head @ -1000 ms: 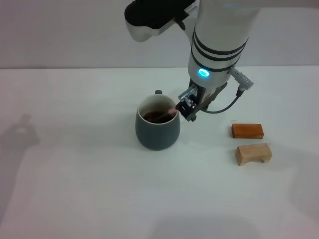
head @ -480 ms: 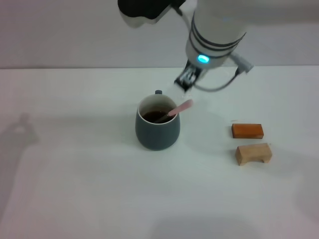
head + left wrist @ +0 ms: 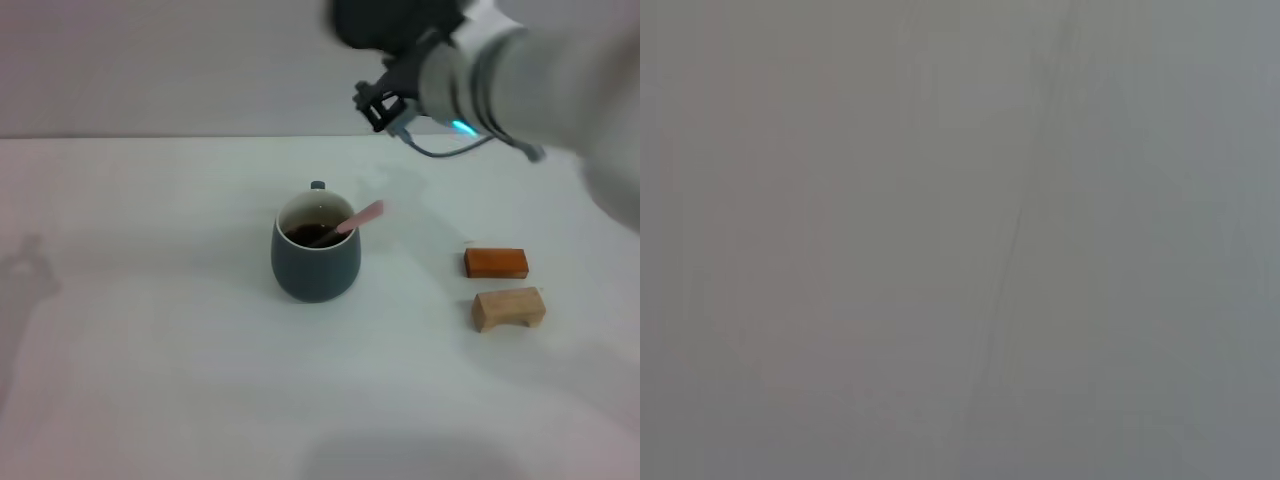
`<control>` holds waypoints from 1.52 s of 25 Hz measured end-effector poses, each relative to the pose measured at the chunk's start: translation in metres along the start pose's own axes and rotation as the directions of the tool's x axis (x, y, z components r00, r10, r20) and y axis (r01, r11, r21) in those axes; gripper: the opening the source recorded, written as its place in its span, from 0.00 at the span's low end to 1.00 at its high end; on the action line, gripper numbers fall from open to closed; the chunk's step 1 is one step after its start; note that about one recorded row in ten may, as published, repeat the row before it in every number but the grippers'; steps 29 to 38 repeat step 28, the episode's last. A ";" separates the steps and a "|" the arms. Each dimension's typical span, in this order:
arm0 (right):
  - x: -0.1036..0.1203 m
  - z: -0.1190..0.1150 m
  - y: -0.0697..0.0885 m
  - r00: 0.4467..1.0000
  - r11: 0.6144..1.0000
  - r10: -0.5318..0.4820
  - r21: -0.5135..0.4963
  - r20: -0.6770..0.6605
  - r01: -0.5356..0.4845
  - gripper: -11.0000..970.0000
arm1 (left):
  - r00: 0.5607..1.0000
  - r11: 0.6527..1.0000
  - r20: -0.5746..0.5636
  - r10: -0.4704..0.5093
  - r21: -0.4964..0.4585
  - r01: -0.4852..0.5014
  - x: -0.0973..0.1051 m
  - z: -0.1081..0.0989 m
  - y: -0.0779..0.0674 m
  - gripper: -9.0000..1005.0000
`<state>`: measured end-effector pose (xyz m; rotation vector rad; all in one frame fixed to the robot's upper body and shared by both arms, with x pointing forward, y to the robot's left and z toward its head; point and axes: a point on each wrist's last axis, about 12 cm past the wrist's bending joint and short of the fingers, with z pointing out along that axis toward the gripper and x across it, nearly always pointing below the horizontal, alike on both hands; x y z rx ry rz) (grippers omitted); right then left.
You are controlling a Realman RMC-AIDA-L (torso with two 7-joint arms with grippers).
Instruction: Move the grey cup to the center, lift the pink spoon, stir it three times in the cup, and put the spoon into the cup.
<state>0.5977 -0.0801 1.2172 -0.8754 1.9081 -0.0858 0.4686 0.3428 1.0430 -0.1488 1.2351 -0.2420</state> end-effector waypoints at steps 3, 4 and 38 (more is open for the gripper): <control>0.021 -0.003 -0.006 0.997 0.999 0.042 0.029 0.072 -0.044 0.35 | 1.000 1.000 -0.003 0.003 -0.005 -0.003 0.000 -0.004 0.001 0.02; 0.031 -0.005 -0.009 0.993 0.996 0.064 0.047 0.102 -0.069 0.35 | 1.000 1.000 -0.006 0.004 -0.002 -0.004 0.000 -0.005 0.000 0.02; 0.204 0.004 -0.083 0.888 0.925 0.280 0.143 0.364 -0.351 0.35 | 0.993 0.993 -0.056 0.105 0.058 -0.101 0.011 -0.006 -0.013 0.05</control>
